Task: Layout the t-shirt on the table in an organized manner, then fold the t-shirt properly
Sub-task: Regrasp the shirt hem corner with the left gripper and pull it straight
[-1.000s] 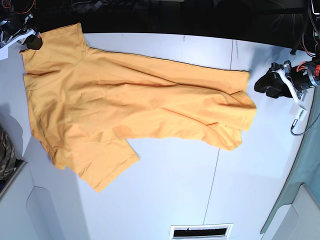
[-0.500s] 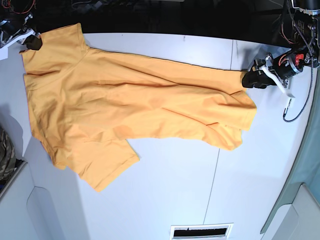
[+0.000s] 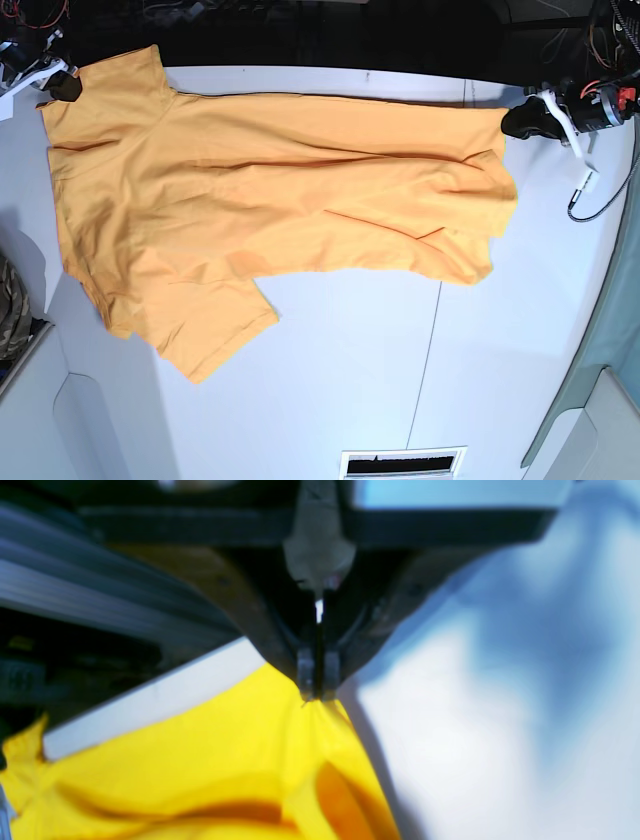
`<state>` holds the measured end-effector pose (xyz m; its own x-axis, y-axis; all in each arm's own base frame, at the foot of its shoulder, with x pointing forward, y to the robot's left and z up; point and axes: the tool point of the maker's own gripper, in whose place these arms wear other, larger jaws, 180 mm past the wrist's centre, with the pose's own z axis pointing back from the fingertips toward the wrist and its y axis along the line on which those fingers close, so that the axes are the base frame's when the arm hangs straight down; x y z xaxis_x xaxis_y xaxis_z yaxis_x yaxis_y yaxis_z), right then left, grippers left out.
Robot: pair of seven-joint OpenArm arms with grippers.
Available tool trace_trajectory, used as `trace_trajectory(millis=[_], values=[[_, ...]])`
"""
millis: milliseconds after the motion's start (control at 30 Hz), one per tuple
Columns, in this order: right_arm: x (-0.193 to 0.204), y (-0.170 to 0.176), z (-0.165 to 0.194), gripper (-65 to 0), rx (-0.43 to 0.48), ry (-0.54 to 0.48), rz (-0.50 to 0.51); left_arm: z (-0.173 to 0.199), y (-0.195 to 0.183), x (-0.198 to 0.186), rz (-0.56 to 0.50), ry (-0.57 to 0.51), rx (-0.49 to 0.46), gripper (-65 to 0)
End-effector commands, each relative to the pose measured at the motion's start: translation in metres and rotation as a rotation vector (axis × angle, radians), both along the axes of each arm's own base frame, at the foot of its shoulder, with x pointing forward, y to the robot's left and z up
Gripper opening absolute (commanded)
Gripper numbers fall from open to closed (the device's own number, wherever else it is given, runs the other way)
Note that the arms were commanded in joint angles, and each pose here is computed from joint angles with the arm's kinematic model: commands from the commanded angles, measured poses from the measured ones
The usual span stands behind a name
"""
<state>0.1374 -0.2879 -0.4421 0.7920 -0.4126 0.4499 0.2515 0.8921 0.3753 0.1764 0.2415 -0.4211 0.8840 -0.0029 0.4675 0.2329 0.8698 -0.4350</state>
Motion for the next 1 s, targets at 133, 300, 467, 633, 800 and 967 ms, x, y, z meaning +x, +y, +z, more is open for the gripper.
trace_trajectory(millis=[133, 300, 467, 633, 800, 967], values=[[0.008, -0.011, 0.012, -65.0, -0.022, -0.042, 0.003, 0.04, 0.006, -0.009, -0.09, -0.062, 0.055, -65.0], [0.008, -0.01, 0.012, -65.0, -0.022, -0.042, 0.002, 0.046, -0.007, -0.034, -0.157, -0.017, 0.052, -65.0], [0.009, -0.011, 0.012, -65.0, -0.022, -0.044, 0.002, 0.042, -0.008, -0.046, -0.157, 0.014, 0.046, -61.7], [0.009, -0.011, 0.012, -65.0, -0.022, -0.043, 0.002, 0.043, -0.008, -0.043, -0.157, 0.004, 0.046, -40.4], [0.004, -0.009, 0.01, -65.0, -0.019, -0.019, 0.011, 0.065, -0.001, -0.008, -0.119, -0.125, 0.058, -40.5], [-0.015, -0.016, 0.017, -65.0, -0.016, 0.008, 0.0, 0.1, 0.004, 0.043, -0.072, -0.326, 0.062, -40.5]])
